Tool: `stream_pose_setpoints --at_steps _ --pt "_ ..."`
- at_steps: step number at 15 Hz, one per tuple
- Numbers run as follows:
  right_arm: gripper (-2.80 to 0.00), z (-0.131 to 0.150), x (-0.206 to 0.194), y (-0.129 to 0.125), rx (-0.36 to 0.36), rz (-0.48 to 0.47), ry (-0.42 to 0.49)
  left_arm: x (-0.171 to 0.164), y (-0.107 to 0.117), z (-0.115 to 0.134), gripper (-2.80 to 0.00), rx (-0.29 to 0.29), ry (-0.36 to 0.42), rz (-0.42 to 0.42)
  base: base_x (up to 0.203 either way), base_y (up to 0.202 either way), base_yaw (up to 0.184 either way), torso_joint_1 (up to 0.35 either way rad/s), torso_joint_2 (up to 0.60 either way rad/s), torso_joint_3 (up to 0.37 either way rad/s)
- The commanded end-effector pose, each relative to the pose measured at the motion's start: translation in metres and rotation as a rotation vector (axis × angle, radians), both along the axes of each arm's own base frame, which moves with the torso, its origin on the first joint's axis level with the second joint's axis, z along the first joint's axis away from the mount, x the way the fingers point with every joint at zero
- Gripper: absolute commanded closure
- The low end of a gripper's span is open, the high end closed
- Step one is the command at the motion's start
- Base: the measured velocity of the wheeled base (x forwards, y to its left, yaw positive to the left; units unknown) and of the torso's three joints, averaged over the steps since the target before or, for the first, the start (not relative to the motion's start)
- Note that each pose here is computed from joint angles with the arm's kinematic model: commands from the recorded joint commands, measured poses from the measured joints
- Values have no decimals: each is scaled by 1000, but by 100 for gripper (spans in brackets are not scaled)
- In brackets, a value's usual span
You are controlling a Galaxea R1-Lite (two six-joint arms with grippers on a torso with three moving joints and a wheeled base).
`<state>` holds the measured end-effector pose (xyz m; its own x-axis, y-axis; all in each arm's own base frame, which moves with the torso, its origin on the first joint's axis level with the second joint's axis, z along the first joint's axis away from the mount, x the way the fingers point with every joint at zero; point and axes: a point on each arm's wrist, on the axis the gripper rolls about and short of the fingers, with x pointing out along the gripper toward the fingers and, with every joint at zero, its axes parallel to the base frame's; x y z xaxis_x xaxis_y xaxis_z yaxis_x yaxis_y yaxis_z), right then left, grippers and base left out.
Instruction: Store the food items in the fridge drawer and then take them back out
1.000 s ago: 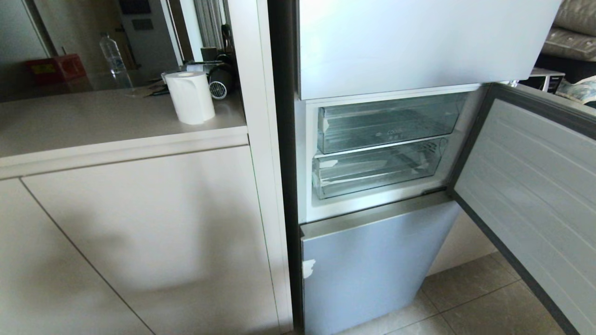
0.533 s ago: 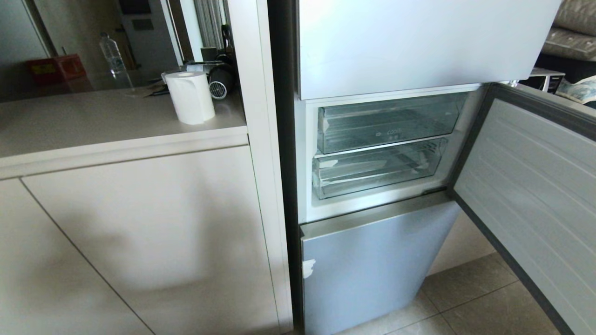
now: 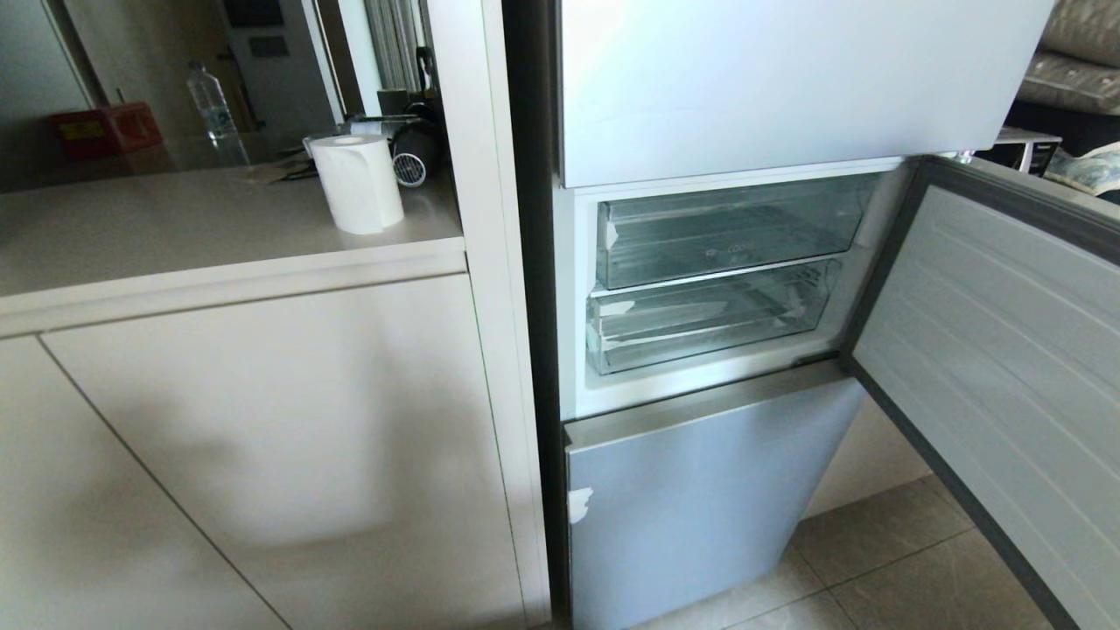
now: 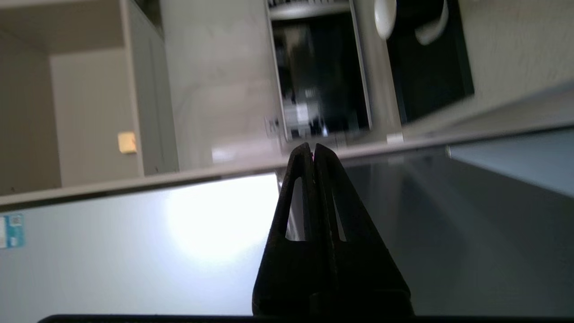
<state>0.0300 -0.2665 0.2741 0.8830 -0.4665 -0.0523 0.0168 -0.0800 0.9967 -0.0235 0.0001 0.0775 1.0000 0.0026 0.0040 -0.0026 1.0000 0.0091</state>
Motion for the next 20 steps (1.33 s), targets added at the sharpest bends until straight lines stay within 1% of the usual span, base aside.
stream_pose_setpoints --at_steps 1,3,5,6,7,9,10,11,12,15,16,18,20 --pt "0 -30 31 2 83 121 -18 0 0 0 0 0 -1 1 0 0 0 0 0 0" --pt "0 -36 46 11 125 181 -48 0 0 0 0 0 -1 1 0 0 0 0 0 0" --pt "0 -30 49 18 169 242 -79 0 0 0 0 0 -1 1 0 0 0 0 0 0" --pt "0 -22 49 22 185 276 -97 0 0 0 0 0 -1 1 0 0 0 0 0 0" --pt "0 -11 50 25 186 301 -117 0 0 0 0 0 -1 1 0 0 0 0 0 0" --pt "0 16 51 28 189 345 -159 0 0 0 0 0 -1 1 0 0 0 0 0 0" --pt "0 30 51 29 211 378 -179 0 0 0 0 0 -1 1 0 0 0 0 0 0" --pt "0 37 52 31 250 415 -189 0 0 0 0 0 -1 1 0 0 0 0 0 0" --pt "0 39 58 36 270 455 -187 0 0 0 0 0 -1 1 0 0 0 0 0 0" --pt "0 26 70 47 336 522 -175 0 0 0 0 0 -1 1 0 0 0 0 0 0" --pt "0 23 74 51 372 541 -176 0 0 0 0 0 -1 1 0 0 0 0 0 0" --pt "0 19 78 56 420 571 -172 0 0 0 0 0 -1 1 0 0 0 0 0 0" --pt "0 17 84 60 507 623 -168 0 0 0 0 0 -1 1 0 0 0 0 0 0"
